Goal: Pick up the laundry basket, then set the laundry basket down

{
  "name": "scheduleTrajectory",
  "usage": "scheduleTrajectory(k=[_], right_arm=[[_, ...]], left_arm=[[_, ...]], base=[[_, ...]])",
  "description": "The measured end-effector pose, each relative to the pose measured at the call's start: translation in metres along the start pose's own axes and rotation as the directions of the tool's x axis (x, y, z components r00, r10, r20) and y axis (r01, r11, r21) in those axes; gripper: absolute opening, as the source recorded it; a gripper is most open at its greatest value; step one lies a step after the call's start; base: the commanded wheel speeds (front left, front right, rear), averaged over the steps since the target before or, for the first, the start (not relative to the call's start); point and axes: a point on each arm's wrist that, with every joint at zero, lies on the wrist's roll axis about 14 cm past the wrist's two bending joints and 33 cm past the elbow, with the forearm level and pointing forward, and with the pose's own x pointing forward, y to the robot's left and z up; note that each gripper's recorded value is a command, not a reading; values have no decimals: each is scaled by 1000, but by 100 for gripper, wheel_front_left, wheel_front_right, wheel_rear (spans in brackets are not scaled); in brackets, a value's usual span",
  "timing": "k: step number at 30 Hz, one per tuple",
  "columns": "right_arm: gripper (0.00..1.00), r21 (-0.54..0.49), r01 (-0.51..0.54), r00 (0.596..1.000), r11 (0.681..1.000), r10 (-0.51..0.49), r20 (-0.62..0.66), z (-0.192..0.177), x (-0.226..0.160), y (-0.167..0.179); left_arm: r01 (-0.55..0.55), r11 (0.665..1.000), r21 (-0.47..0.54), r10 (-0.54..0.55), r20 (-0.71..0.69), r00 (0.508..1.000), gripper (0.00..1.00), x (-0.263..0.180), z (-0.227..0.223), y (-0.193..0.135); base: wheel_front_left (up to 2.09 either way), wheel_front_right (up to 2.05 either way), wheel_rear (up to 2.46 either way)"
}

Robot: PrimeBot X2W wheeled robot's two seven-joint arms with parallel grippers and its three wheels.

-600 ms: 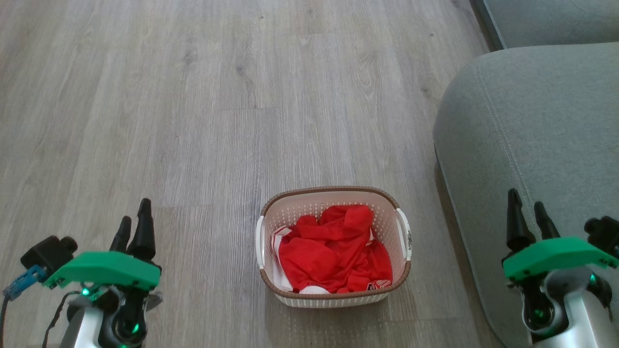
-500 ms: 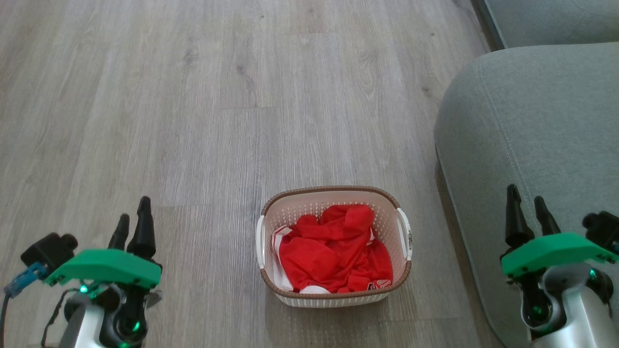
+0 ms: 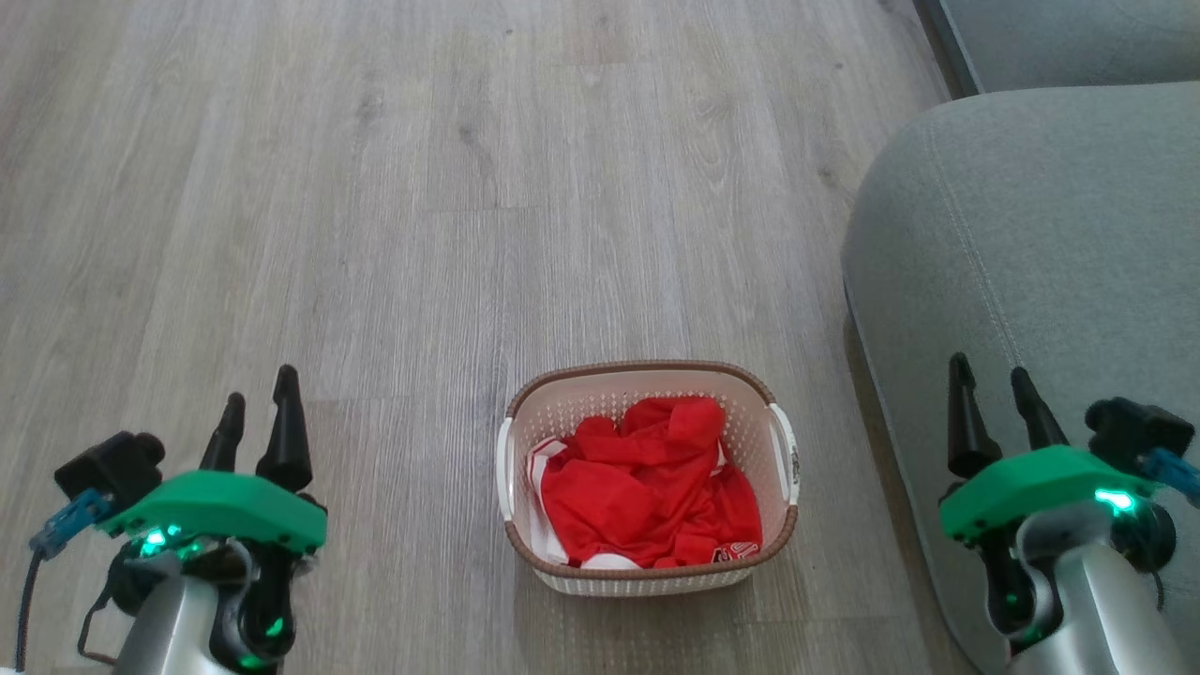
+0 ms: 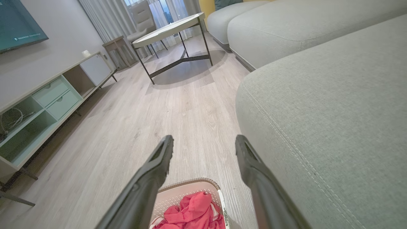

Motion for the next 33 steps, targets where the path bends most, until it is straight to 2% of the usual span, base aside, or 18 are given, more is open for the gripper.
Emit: scheduleTrajectory(k=[15,33], right_arm=[[100,-155,-72,997,985,74,6,2,10,16],[100,-353,-121,990,928,136,20,7,21,28]], left_arm=[[52,983,175,-56,19,998,100,3,2,-10],[72,925,372,-103,63,993,100,14,11,-19]], base=[[0,0,0],[0,0,0]])
